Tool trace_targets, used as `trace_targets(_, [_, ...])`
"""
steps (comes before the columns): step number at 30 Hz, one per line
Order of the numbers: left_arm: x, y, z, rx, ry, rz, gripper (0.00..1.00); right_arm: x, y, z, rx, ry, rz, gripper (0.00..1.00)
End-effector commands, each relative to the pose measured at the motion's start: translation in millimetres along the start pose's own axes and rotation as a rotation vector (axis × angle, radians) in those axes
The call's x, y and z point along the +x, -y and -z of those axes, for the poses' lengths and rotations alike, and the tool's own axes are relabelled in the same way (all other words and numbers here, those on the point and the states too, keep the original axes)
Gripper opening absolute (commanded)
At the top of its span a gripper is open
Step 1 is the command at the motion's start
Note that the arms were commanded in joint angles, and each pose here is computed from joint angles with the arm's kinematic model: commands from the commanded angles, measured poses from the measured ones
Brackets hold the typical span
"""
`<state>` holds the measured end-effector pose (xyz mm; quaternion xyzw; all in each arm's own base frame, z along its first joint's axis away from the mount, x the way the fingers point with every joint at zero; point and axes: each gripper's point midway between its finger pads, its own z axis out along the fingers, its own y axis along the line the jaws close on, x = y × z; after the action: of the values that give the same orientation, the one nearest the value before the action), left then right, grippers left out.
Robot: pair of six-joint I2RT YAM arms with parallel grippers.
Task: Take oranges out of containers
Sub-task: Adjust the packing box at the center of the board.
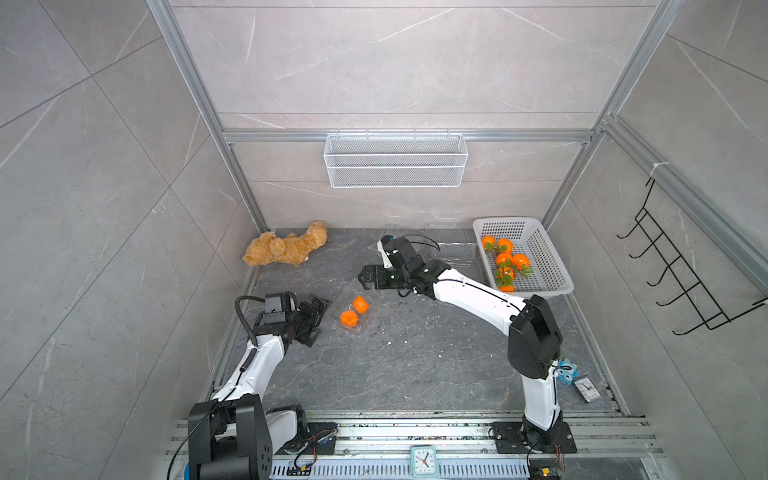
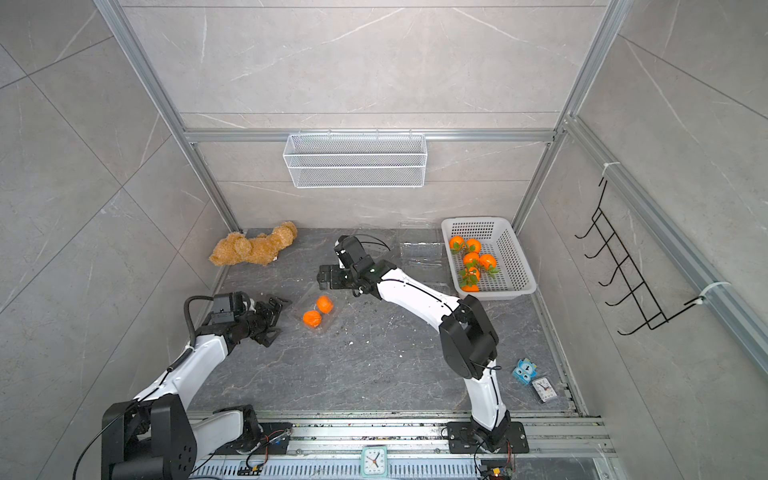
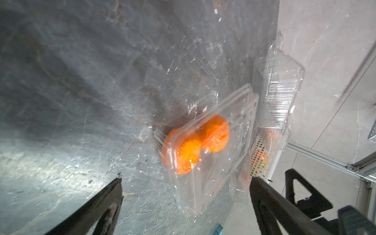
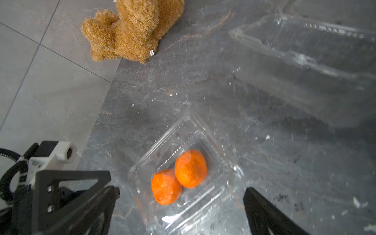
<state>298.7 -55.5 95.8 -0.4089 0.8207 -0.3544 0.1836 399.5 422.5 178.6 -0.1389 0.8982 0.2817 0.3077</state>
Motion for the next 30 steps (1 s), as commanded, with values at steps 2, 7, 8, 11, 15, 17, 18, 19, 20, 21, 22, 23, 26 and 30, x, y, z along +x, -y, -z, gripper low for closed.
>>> trace_targets(2, [4, 14, -6, 0.104, -0.022, 0.045, 1.0, 33, 19, -40, 0.076, -0.152, 0.17, 0.99])
trace_targets(7, [10, 14, -23, 0.119, -0.063, 0.054, 0.99, 32, 23, -65, 0.097, -0.194, 0.247, 0.91])
trace_targets(8, [11, 16, -26, 0.116, -0.067, 0.045, 0.99, 33, 25, -69, 0.103, -0.199, 0.254, 0.89])
trace_targets(11, [10, 21, -35, 0.113, -0.076, 0.032, 0.99, 40, 28, -79, 0.109, -0.242, 0.274, 0.85])
trace_targets(15, [3, 26, -44, 0.109, -0.073, 0.024, 0.99, 55, 23, -80, 0.048, -0.276, 0.255, 0.81])
trace_targets(17, [-3, 31, -46, 0.095, -0.066, 0.001, 0.99, 59, 25, -74, 0.043, -0.27, 0.227, 0.8])
trace_targets(18, [-7, 33, -48, 0.085, -0.062, -0.009, 1.0, 62, 25, -70, 0.039, -0.269, 0.21, 0.79])
trace_targets(19, [-9, 35, -49, 0.077, -0.061, -0.017, 1.0, 67, 25, -66, 0.03, -0.268, 0.188, 0.79])
trace_targets(20, [-12, 38, -51, 0.073, -0.06, -0.024, 0.99, 70, 25, -58, 0.022, -0.263, 0.163, 0.78])
trace_targets(21, [-15, 40, -53, 0.07, -0.058, -0.031, 0.99, 73, 25, -52, 0.012, -0.258, 0.139, 0.77])
trace_targets(22, [-19, 44, -55, 0.067, -0.056, -0.037, 0.99, 81, 26, -46, 0.003, -0.257, 0.111, 0.77])
trace_targets(23, [-22, 48, -57, 0.068, -0.057, -0.042, 0.99, 86, 27, -38, 0.0, -0.248, 0.082, 0.76])
trace_targets(26, [-28, 60, -65, 0.071, -0.066, -0.059, 1.0, 100, 35, -17, 0.006, -0.236, 0.005, 0.75])
trace_targets(30, [-27, 80, -80, 0.077, -0.087, -0.097, 1.0, 119, 37, 7, -0.041, -0.223, -0.09, 0.75])
